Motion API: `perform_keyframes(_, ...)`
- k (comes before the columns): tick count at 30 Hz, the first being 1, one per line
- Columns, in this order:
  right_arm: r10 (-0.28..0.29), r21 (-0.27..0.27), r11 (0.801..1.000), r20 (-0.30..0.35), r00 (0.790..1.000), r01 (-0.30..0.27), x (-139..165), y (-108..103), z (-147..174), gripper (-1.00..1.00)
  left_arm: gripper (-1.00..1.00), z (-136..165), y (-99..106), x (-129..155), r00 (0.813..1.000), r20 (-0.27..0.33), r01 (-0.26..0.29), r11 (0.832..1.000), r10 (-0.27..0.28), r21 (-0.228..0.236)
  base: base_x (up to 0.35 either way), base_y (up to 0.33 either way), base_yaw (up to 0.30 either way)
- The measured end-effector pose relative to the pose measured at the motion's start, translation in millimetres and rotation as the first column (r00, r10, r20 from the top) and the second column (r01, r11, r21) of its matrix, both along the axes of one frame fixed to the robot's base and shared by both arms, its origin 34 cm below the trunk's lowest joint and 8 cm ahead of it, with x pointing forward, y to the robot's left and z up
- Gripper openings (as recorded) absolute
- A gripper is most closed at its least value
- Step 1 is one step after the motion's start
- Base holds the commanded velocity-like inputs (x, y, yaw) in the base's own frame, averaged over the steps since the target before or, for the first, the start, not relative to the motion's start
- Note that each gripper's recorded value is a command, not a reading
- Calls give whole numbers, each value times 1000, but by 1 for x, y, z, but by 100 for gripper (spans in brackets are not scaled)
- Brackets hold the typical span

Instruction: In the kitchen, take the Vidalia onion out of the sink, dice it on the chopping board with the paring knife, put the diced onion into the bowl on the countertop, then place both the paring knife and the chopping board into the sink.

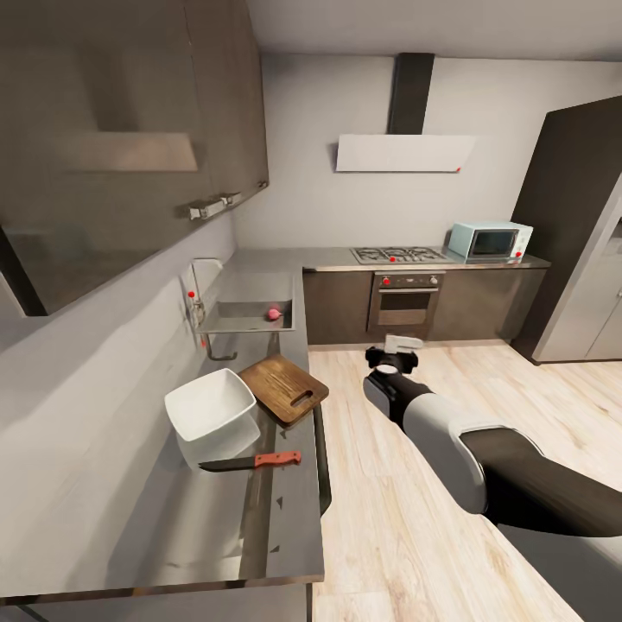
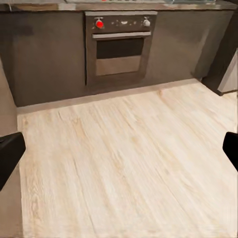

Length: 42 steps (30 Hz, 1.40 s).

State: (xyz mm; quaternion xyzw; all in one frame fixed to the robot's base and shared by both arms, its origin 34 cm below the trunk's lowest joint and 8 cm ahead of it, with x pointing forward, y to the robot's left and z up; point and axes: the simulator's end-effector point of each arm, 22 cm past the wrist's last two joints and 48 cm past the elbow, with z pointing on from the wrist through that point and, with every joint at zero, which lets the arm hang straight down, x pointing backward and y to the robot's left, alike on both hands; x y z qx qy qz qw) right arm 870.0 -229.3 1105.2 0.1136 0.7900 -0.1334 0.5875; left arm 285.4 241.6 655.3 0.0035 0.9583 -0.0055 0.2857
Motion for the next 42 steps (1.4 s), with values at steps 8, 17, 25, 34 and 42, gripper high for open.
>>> perform_keyframes(8, 51, 52, 997, -8, 999, -51, 3, 13, -6, 100, 100, 0, 0, 0, 1000, 0, 0, 1000, 0, 0, 0, 0, 0)
perform_keyframes(17, 149, 80, 986, -45, 988, -146, 5, 35, -17, 100, 100, -1, 0, -1, 1000, -3, 0, 1000, 0, 0, 0, 0, 0)
perform_keyframes(25, 407, 194, 904, -120, 905, -381, 1, 96, -47, 100, 100, -3, 1, -6, 1000, -16, 0, 1000, 0, 1, 0, 0, 0)
perform_keyframes(34, 472, 236, 870, -139, 871, -434, -3, 112, -61, 100, 100, -5, 0, -11, 1000, -30, 0, 1000, 0, 1, 0, 0, 0)
perform_keyframes(42, 474, 242, 869, -150, 868, -432, -2, 113, -71, 100, 100, -7, 1, -15, 999, -43, 0, 1000, 0, 1, 0, 0, 0)
